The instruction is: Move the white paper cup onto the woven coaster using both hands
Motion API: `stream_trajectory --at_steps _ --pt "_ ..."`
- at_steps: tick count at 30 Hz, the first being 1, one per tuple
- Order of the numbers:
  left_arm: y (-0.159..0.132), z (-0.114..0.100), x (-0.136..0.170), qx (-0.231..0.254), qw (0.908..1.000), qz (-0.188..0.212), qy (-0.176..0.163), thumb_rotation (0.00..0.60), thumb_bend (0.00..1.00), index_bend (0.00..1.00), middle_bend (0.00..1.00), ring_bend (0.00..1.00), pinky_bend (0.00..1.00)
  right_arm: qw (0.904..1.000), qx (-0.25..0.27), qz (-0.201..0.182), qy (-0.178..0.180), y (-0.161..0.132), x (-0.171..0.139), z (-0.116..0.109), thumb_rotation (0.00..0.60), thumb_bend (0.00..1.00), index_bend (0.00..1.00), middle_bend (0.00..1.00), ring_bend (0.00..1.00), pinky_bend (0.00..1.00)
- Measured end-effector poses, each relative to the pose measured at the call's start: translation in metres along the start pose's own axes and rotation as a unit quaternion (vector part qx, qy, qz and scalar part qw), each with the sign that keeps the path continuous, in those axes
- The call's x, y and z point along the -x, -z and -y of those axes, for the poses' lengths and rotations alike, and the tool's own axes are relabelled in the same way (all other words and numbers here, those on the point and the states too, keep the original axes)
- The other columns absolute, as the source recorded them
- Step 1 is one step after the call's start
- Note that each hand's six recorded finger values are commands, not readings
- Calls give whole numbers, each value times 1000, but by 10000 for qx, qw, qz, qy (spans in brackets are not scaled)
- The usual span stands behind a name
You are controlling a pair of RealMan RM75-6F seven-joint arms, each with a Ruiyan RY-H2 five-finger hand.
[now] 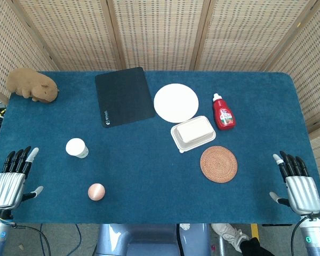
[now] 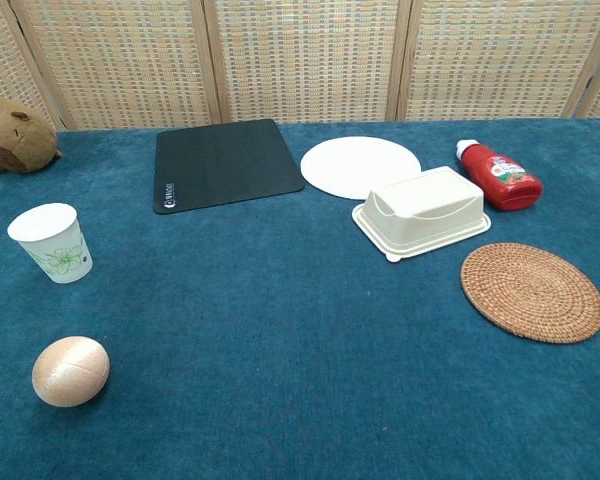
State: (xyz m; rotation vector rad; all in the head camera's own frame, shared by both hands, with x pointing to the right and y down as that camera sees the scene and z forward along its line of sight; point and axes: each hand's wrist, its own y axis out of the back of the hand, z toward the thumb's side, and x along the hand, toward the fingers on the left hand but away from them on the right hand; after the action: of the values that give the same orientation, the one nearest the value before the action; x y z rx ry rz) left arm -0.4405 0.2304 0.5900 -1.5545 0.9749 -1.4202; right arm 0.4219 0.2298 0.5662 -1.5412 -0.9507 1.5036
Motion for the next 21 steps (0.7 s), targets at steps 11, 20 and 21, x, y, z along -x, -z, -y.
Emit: stream_trajectory --at_steps 11,20,21 --pt "1 -3 2 30 10000 -22 -38 600 60 0 0 0 0 10000 36 -51 10 -2 -1 -1 600 7 0 0 0 0" --pt "3 -3 1 55 10000 -22 -17 600 62 0 0 0 0 10000 19 -37 -5 -3 -1 -1 600 6 0 0 0 0" --pt "3 -3 1 55 10000 -24 -20 600 62 0 0 0 0 10000 18 -37 -6 -3 -1 -1 600 6 0 0 0 0"
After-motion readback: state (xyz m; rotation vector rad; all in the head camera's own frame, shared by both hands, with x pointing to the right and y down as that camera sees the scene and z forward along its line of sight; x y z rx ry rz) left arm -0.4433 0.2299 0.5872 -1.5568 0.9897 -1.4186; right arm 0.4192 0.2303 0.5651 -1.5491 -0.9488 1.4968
